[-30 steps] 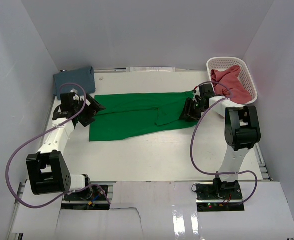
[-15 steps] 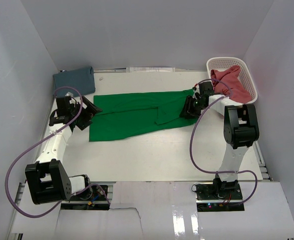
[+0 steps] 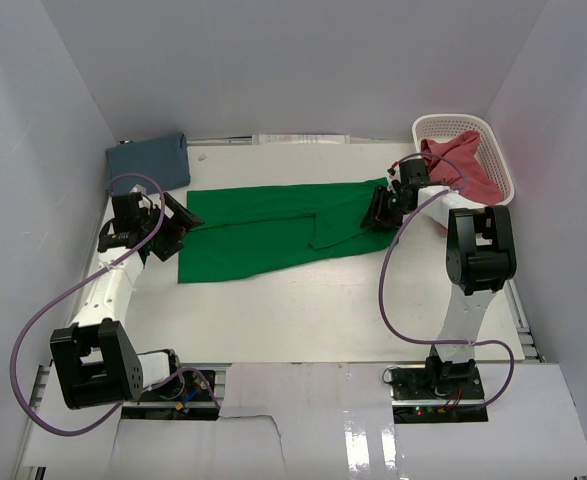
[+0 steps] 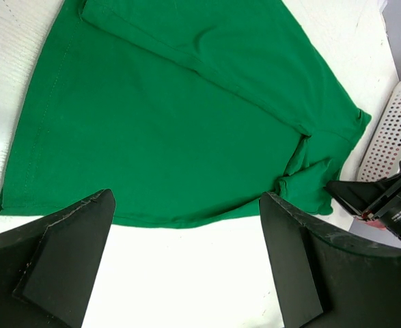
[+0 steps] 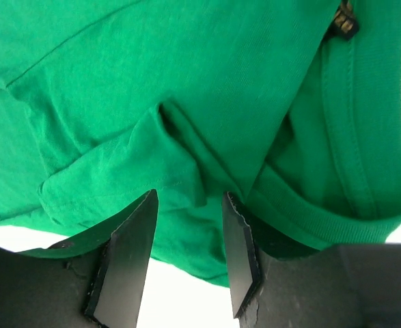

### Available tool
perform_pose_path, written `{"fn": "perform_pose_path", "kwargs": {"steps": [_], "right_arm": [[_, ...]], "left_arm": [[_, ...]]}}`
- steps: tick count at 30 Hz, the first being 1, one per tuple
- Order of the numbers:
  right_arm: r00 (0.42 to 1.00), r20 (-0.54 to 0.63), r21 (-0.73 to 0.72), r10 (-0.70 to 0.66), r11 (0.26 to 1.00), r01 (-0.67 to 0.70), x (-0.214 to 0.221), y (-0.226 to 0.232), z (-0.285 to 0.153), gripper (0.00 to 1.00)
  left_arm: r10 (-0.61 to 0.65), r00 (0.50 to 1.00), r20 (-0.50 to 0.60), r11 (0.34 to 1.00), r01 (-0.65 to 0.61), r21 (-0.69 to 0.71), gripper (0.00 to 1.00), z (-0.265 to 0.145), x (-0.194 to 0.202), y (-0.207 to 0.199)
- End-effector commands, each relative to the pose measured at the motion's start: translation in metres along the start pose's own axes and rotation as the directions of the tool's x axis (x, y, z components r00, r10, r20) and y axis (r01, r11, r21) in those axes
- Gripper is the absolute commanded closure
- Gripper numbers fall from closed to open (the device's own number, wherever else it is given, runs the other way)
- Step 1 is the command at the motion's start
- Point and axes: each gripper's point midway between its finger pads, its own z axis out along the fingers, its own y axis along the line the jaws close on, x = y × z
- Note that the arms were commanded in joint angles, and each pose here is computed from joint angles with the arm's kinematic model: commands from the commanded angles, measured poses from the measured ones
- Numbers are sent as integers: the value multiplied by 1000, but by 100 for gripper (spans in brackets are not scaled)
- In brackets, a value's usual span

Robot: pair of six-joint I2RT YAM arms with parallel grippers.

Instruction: Fold and stack the t-shirts

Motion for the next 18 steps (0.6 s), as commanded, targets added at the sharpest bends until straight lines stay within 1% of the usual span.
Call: {"fn": "perform_pose_path", "kwargs": {"steps": [1,7,9,10,12,14,18], "right_arm": [[999,40,1,-9,1000,9,-19,0,4,52],[1000,15,-30,12,999,-12,-15,1,14,53],[1000,11,-35,17,999,-17,-13,1,15,55],[1000,16,-37,18,999,-17,-14,2,14,58],[1000,17,-37,16,999,-16,-13,2,13,60],[1000,23,-36,14,999,-13,-15,3,11,64],[1000,28,-38,6,999,-5,-18,6,6,66]], "left_arm": [[19,1000,19,1000,-19,14,2,-8,-3,-3],[21,1000,19,1000,-21,14,2,-7,-3,-3],[21,1000,16,1000,-21,12,2,-6,-2,-2],[20,1000,17,1000,-20,11,2,-7,-3,-2],[21,1000,18,1000,-21,14,2,-7,-3,-3],[21,1000,17,1000,-21,11,2,-6,-2,-1],[24,1000,18,1000,-24,8,2,-6,-2,0]]}}
